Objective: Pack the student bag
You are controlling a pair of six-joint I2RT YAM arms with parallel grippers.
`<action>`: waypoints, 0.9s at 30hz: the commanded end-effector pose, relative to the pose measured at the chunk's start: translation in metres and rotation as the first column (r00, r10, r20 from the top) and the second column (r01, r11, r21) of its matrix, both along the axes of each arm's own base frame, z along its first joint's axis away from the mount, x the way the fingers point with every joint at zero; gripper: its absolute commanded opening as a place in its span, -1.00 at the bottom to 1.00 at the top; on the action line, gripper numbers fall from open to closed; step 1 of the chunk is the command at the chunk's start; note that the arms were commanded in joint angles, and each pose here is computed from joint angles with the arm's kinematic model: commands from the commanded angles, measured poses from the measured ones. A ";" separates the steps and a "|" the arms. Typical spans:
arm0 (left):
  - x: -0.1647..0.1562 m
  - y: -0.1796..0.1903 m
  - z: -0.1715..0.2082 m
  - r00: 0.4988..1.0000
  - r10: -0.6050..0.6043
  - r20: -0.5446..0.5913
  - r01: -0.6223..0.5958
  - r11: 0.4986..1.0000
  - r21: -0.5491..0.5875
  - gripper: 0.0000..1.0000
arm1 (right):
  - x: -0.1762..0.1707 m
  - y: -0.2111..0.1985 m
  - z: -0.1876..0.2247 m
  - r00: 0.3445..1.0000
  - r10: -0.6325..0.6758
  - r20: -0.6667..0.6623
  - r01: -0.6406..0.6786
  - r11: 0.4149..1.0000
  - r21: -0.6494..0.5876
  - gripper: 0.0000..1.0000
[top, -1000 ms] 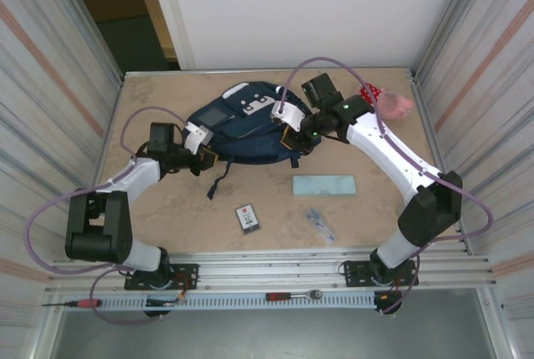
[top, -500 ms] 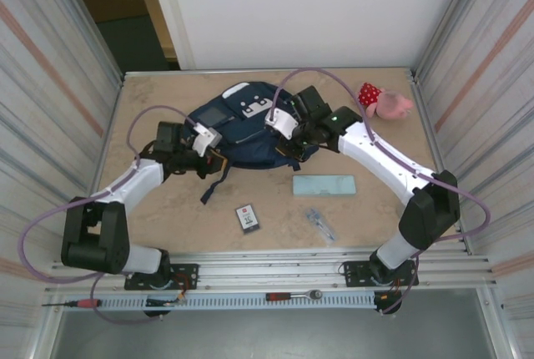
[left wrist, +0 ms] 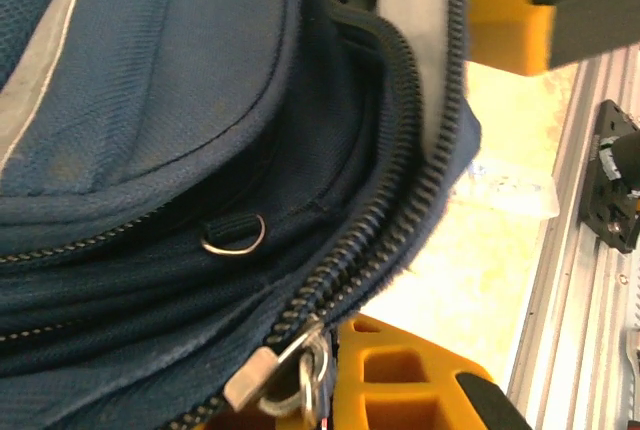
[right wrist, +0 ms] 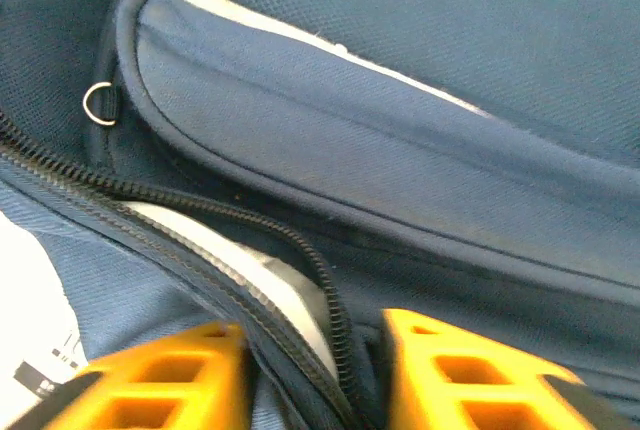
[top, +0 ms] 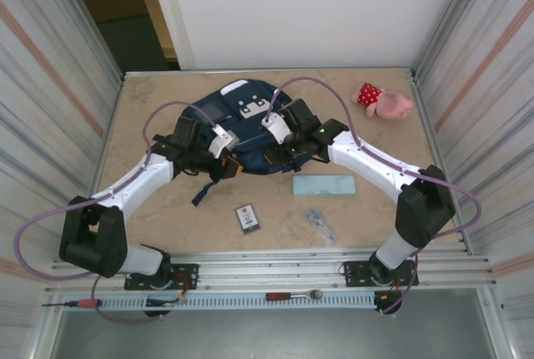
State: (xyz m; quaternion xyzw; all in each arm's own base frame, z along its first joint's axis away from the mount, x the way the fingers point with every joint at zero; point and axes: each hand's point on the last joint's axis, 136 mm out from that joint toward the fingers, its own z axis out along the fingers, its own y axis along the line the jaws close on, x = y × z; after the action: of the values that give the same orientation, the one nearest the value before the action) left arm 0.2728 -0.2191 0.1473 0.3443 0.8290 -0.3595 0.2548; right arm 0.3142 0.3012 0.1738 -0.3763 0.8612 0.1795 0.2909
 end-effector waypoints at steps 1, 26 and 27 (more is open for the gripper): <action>0.012 0.013 0.009 0.991 0.127 -0.042 -0.128 0.991 -0.025 -1.00 | 0.006 0.005 0.047 0.982 -0.156 -0.108 0.181 0.940 0.290 0.20; -0.002 0.013 -0.001 0.992 0.105 -0.070 -0.106 0.994 -0.020 -1.00 | -0.015 -0.005 -0.056 0.257 -0.374 -0.891 0.906 0.414 0.087 -0.06; -0.003 0.012 0.000 0.992 0.103 -0.069 -0.105 0.994 -0.021 -1.00 | -0.014 -0.006 -0.058 0.258 -0.388 -0.885 0.908 0.411 0.084 -0.23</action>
State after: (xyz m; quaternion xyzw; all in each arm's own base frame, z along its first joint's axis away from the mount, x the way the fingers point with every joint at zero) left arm 0.2736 -0.1946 0.1231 0.2573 0.8745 -0.3454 0.2229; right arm 0.2904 0.2853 0.1088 0.2587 0.8732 0.4112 0.0379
